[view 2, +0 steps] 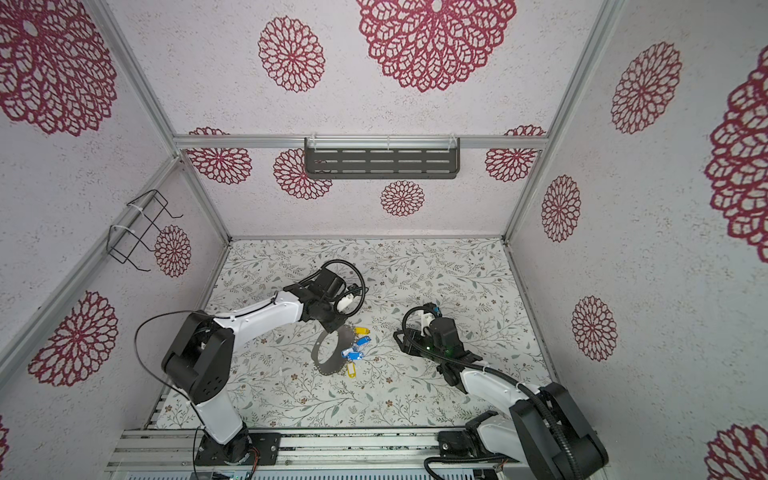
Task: Remove the keys from the keyring
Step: 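Hold the plate edge on the table with the left gripper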
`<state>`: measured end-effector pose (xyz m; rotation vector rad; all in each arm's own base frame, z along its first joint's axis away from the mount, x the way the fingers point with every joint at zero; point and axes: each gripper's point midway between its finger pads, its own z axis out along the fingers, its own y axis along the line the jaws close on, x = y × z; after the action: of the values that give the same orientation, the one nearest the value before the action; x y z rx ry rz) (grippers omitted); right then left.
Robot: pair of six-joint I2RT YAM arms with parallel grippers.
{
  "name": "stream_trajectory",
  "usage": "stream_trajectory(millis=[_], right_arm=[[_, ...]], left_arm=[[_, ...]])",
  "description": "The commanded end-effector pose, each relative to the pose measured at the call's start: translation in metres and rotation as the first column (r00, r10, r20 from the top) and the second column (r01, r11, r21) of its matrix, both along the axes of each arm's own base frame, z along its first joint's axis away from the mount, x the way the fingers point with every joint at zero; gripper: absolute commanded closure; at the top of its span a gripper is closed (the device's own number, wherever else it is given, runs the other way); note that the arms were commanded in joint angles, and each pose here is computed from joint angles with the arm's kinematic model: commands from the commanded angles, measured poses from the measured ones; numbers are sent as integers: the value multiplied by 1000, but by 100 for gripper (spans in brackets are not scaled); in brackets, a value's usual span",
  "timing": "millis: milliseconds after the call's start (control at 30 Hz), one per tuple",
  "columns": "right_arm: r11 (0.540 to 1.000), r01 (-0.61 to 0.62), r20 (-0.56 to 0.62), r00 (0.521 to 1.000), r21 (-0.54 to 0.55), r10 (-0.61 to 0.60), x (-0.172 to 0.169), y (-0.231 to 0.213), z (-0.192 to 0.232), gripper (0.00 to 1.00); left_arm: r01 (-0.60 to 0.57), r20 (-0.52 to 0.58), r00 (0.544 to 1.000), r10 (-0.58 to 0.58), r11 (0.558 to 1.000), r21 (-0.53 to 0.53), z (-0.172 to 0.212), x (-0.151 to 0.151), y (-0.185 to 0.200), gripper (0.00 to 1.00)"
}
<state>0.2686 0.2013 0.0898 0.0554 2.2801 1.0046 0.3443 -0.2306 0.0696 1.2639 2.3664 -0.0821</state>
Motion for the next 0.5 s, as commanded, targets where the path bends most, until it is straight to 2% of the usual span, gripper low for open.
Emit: stream_trajectory(millis=[0, 167, 467], right_arm=[[1000, -15, 38, 999, 26, 14, 4, 4, 11, 51], [999, -18, 40, 999, 27, 17, 3, 4, 13, 51], [1000, -21, 47, 999, 24, 19, 2, 3, 18, 51]], left_arm=[[322, 128, 940, -316, 947, -23, 5, -5, -19, 56], [370, 74, 926, -371, 929, 31, -16, -4, -14, 59], [395, 102, 907, -408, 909, 131, -38, 20, -7, 60]])
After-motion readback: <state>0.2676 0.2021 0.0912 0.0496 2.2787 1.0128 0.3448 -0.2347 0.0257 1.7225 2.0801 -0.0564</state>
